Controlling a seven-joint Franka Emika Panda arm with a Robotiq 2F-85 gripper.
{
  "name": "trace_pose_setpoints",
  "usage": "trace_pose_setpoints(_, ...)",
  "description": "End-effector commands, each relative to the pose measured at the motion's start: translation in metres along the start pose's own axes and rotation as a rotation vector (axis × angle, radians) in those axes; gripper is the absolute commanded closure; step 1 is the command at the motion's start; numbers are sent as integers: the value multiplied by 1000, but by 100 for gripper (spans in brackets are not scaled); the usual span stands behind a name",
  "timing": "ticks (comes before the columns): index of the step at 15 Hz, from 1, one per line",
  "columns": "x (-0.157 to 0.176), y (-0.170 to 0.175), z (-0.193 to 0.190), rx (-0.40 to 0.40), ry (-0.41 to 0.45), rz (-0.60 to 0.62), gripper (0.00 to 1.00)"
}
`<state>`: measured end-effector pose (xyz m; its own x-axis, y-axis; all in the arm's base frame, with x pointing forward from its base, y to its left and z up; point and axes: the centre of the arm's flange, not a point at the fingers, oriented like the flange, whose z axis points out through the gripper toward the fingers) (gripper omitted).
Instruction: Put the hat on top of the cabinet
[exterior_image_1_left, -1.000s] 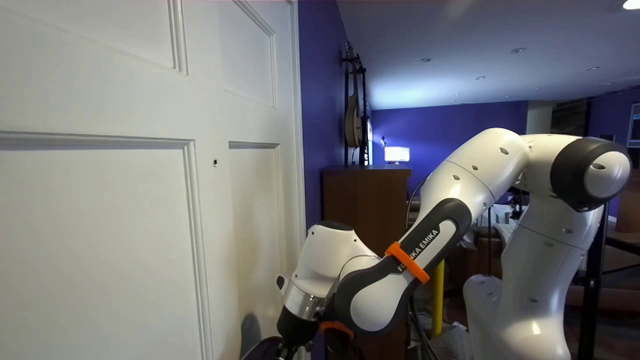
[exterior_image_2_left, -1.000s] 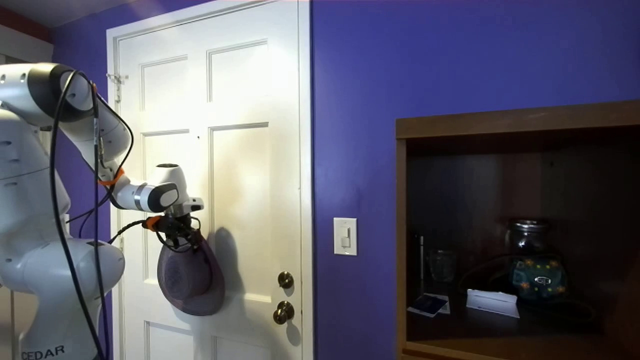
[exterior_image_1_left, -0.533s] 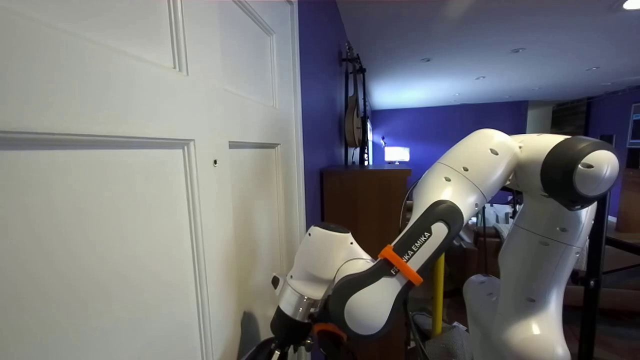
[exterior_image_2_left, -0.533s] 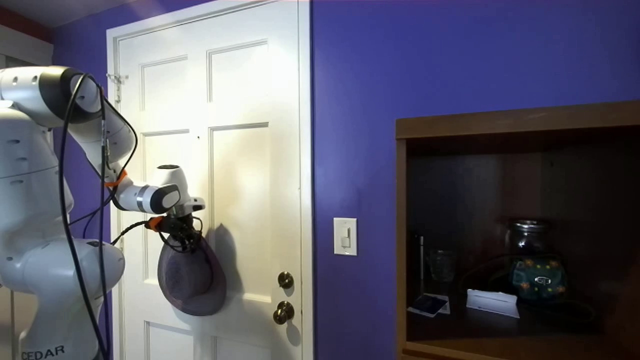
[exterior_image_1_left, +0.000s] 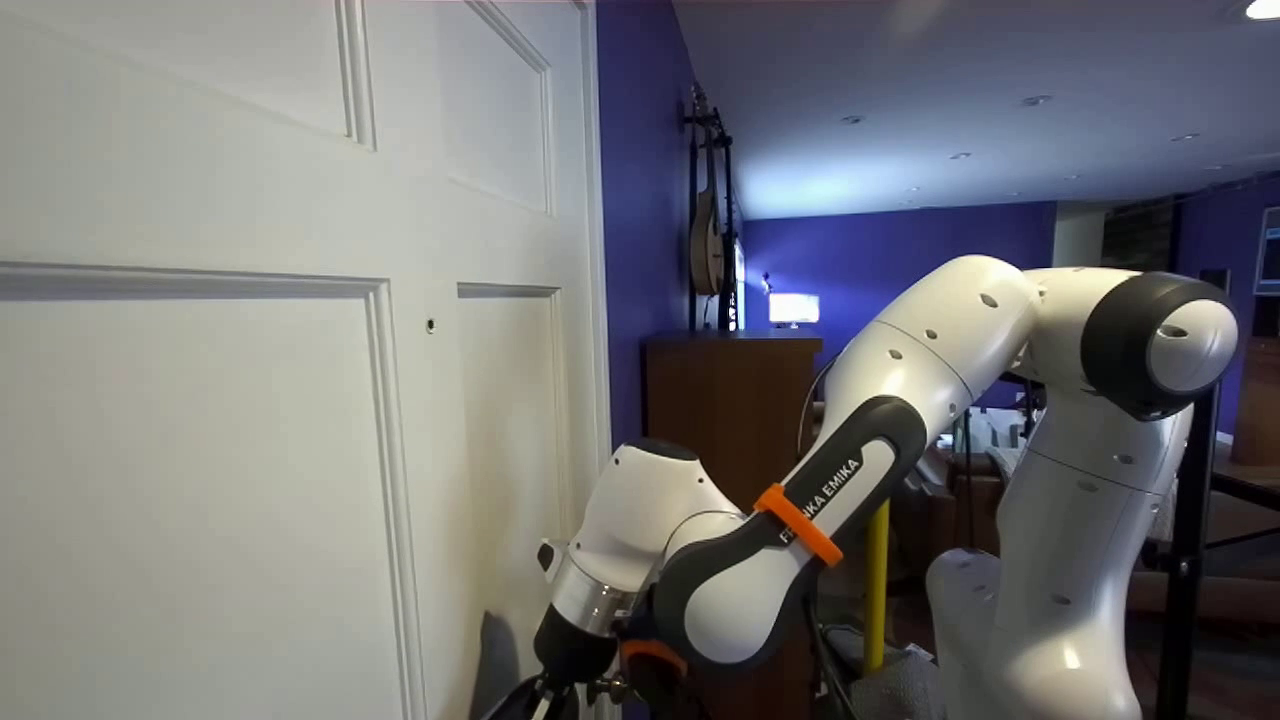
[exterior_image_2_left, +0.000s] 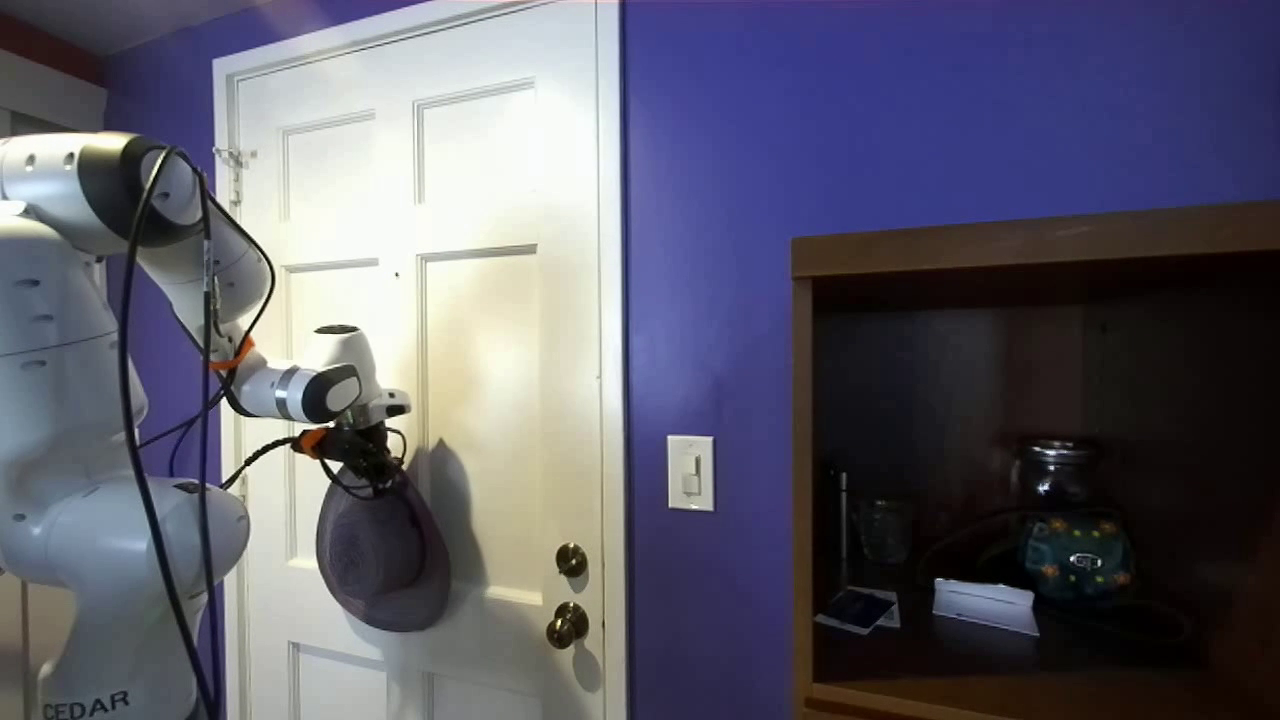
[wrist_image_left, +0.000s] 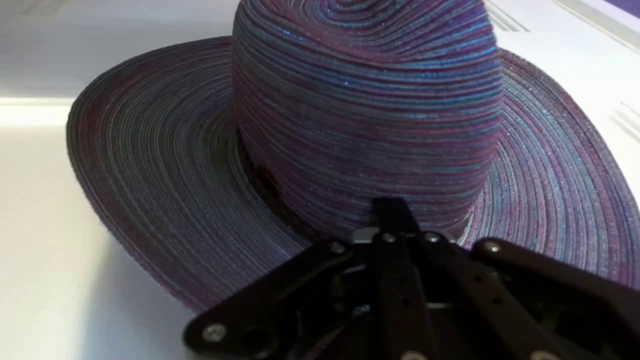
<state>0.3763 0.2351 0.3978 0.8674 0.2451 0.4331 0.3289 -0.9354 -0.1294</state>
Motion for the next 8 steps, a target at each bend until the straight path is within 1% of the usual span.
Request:
trace_pose_setpoints(1,4,-5,-7,0,25,-3,100)
trace_pose_setpoints(4,7,-8,-15,-7,31,-8,100)
trace_pose_setpoints(5,8,-9,-14,5,29,-13,74)
trace_pose_setpoints(6,9,-9,-11,10,26,-9,73)
trace_pose_setpoints(7,9,-10,-8,19,22,-11,68)
trace_pose_setpoints(8,9,-11,-5,18,20,-12,60)
